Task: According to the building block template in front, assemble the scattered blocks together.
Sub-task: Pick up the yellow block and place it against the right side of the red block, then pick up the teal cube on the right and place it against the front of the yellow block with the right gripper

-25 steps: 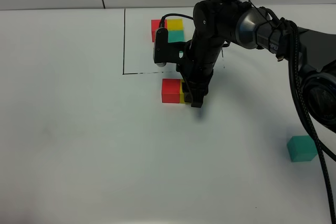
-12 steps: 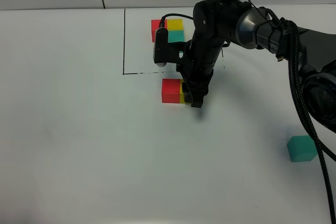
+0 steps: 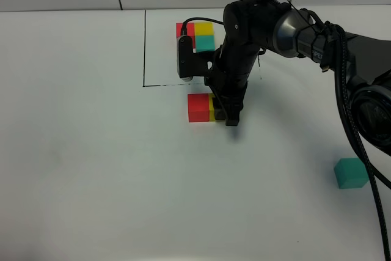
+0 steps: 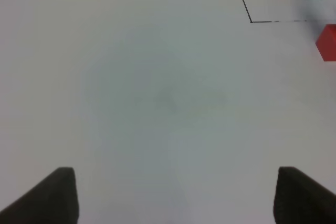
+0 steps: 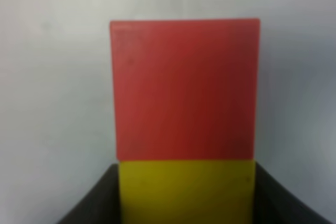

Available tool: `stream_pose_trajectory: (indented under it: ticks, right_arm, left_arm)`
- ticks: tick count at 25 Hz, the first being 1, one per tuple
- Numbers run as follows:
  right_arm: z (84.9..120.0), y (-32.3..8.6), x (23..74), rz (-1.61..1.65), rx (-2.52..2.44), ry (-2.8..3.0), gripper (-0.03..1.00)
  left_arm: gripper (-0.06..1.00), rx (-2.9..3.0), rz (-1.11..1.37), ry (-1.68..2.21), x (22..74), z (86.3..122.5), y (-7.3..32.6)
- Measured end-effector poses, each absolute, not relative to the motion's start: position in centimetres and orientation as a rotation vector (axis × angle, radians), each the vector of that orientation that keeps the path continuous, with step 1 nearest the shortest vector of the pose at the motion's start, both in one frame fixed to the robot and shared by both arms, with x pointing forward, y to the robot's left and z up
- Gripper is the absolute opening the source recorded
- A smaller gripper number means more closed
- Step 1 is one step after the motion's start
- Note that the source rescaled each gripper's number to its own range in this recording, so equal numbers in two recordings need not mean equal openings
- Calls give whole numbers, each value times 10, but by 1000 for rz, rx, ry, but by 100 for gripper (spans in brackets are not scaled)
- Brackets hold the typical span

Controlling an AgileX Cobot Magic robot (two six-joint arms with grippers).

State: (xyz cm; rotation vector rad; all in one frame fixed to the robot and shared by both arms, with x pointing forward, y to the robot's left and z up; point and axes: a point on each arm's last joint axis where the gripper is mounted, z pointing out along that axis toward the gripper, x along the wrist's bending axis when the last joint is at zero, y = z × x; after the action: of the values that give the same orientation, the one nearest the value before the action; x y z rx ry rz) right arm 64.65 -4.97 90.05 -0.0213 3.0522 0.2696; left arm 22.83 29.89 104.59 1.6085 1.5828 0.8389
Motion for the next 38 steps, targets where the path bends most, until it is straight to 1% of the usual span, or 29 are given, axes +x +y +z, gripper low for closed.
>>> stream_pose_trajectory:
  ticks: [14,15,16,17,22,24,26,31,33,38]
  right_arm:
    - [901,-49,647,274,-21,3046,0]
    - [901,-49,647,274,-21,3046,2]
    - [900,-49,647,270,-21,3045,4]
    - [894,-50,647,255,-26,3054,12]
    - [890,-49,646,238,-25,3059,59]
    - [890,-50,647,217,-3,3055,69]
    - [890,-52,647,190,40,3055,74]
    - [893,-63,648,92,178,3058,76]
    - [897,-75,651,62,282,3067,76]
    - [922,-117,655,16,629,3063,75]
  left_arm:
    - [93,1609,839,1583,228,1046,299]
    - [93,1609,839,1583,228,1046,299]
    - [93,1609,839,1583,228,1046,299]
    - [93,1609,839,1583,228,1046,299]
    - [93,1609,839,1583,228,1046,299]
    - [93,1609,839,1583,228,1046,299]
    - [93,1609,839,1583,228,1046,299]
    - [93,1609,839,1583,228,1046,299]
    - [93,1609,839,1583,228,1046,299]
    - [93,1609,839,1583,228,1046,299]
